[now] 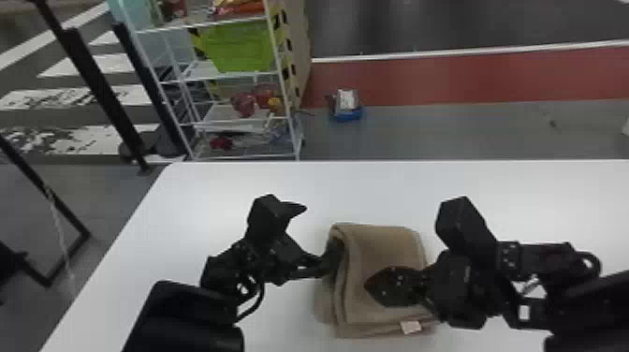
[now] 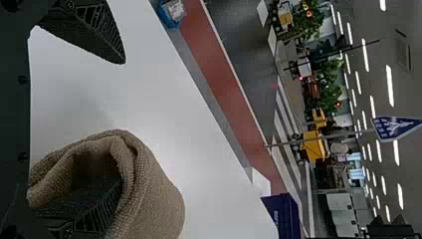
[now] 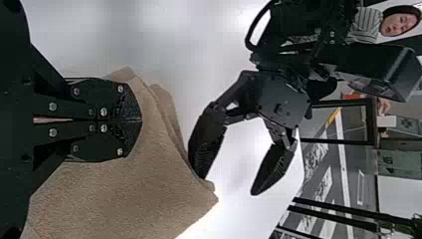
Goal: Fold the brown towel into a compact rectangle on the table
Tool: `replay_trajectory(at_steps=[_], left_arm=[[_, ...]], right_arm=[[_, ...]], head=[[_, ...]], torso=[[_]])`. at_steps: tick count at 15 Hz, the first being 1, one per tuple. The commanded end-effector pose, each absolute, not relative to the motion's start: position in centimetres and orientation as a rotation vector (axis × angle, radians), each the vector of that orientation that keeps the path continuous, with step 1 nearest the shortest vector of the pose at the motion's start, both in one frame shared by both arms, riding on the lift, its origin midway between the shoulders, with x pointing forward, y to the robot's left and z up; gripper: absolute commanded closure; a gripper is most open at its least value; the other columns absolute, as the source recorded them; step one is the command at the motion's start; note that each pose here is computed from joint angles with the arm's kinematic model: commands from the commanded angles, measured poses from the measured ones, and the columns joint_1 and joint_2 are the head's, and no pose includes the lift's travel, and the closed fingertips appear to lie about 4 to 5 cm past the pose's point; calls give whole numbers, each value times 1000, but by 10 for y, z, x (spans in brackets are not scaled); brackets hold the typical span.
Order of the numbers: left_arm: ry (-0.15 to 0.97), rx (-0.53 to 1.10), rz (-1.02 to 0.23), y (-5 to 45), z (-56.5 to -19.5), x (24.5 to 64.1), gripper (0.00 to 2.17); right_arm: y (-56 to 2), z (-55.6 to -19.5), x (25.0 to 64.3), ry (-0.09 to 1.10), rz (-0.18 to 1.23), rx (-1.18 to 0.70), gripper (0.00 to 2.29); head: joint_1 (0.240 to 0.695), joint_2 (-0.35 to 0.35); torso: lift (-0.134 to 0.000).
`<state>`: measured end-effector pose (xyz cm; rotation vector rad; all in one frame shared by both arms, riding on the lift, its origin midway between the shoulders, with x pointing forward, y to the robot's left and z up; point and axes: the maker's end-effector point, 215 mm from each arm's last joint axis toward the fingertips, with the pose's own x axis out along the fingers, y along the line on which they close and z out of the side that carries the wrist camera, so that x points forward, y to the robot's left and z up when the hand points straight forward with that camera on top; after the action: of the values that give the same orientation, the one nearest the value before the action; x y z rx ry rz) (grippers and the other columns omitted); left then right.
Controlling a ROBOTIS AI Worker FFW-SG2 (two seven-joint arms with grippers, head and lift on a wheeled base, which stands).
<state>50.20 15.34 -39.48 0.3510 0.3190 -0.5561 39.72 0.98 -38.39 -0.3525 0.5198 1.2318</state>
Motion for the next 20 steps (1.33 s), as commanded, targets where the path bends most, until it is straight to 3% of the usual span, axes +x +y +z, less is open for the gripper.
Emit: replay_trajectory(at_steps=[1,4,9,14,20], left_arm=[[325,345,-578,144,-399,497,76],[336,337,-628,130,-404,487,76],[342,466,-553,160,-399,504,76],[395,529,-587,172,-408,498,76],[324,460,-405,237,-377,505,76]], right_arm=[[20,-381,412,487,1197,-349,2037],[28,-386,433,450,1149,-390,2037],[30,-392,449,441,1106,-405,2037],[36,-400,469,433,1065,-413,2037],[40,-426,488,455,1027,-450,2037]], head=[[695,200],[695,198],[695,203],[695,220],[695,258]], torso=[[-123],[-123],[-123],[-123],[-123]])
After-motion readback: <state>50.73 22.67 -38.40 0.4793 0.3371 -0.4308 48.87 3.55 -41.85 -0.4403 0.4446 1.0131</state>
